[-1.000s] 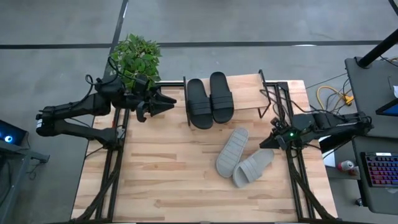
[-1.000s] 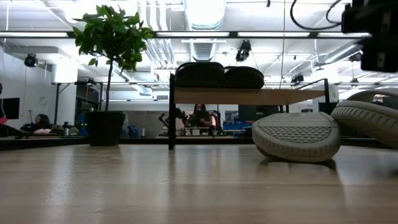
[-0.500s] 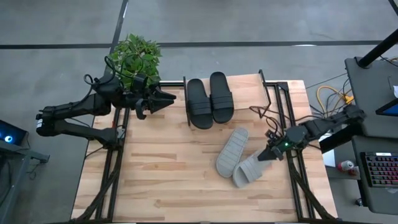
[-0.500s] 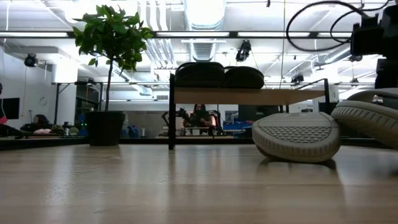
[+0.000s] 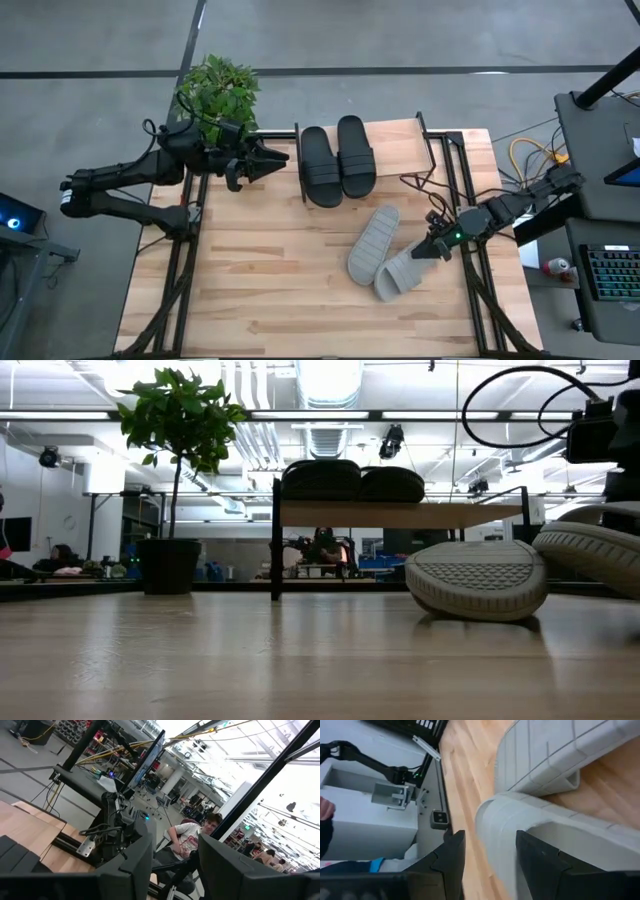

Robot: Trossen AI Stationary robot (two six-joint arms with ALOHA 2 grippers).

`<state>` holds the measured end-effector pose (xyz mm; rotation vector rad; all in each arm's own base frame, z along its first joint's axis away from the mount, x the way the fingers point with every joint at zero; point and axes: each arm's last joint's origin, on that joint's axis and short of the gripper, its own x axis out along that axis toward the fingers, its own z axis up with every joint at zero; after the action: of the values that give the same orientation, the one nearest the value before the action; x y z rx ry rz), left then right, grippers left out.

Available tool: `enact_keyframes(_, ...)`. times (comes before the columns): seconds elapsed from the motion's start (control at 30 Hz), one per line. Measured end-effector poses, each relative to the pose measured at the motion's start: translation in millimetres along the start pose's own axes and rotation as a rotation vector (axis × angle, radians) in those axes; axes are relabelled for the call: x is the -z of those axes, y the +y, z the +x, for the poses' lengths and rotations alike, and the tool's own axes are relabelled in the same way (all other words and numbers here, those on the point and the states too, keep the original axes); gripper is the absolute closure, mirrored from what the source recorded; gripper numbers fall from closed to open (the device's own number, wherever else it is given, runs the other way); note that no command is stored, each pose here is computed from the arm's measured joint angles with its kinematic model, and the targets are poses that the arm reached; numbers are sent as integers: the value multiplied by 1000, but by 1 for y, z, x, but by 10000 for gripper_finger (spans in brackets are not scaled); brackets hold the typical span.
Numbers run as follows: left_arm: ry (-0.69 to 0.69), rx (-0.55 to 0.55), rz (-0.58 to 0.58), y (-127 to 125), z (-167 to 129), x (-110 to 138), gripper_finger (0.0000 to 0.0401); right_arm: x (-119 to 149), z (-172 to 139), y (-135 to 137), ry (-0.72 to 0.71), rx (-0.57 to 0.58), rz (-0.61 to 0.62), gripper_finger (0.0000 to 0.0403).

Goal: Pick and place slides into the shelf
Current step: Put the right gray slide on the shelf

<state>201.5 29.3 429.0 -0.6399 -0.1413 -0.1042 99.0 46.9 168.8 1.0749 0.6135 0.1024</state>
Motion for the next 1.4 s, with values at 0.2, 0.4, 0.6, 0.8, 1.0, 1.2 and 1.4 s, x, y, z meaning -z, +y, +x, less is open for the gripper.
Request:
enact_keyframes(0.2, 2, 3, -2, 0, 2, -1, 259, 4, 4, -10, -9, 38, 0, 236)
enact_keyframes(0.4, -3, 7, -7, -1, 0, -2, 259, 7, 7, -16, 3, 47, 6, 236)
enact_keyframes(0.6, -2, 7, -23, -1, 0, -1, 259, 7, 10, -15, 1, 39, 6, 236)
enact_keyframes(0.8, 0, 5, -23, -1, 1, -1, 259, 6, 16, -12, -1, 30, 1, 236)
enact_keyframes(1.0, -7, 10, -19, -2, 0, -3, 259, 8, 26, -10, 16, 36, -7, 236)
enact_keyframes(1.2, -7, 11, -20, -3, -1, -3, 259, 11, 37, -7, 34, 29, -9, 236)
enact_keyframes(1.4, -8, 11, -14, -3, -1, -3, 259, 14, 49, -5, 47, 22, 2, 240)
